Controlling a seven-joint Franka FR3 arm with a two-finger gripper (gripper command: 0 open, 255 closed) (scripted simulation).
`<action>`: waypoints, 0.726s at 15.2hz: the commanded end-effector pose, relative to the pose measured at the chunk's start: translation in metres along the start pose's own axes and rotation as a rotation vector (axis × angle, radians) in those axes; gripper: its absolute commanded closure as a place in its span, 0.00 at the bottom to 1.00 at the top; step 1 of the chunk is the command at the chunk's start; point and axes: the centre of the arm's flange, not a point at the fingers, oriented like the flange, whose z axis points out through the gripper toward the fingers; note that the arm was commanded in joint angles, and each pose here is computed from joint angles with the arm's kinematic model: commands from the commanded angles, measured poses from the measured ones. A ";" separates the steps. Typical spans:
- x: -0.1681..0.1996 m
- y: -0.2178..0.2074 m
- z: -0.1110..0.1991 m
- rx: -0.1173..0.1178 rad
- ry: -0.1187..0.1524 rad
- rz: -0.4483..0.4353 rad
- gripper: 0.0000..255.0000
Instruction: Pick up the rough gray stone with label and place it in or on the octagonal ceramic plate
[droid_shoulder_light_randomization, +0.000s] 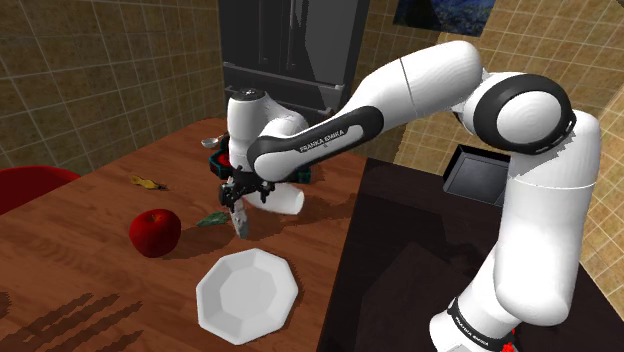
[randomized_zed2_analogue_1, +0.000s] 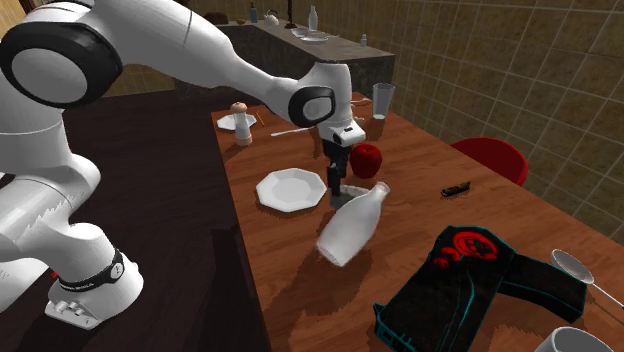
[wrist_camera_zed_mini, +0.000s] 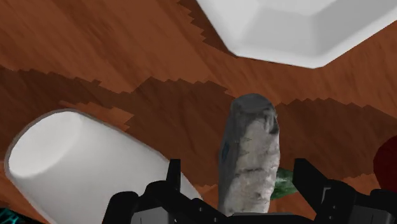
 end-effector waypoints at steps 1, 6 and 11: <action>0.013 -0.015 0.011 0.003 0.004 0.019 0.00; 0.013 -0.015 0.038 0.003 0.004 0.019 0.00; 0.013 -0.015 0.051 0.003 0.004 0.019 0.00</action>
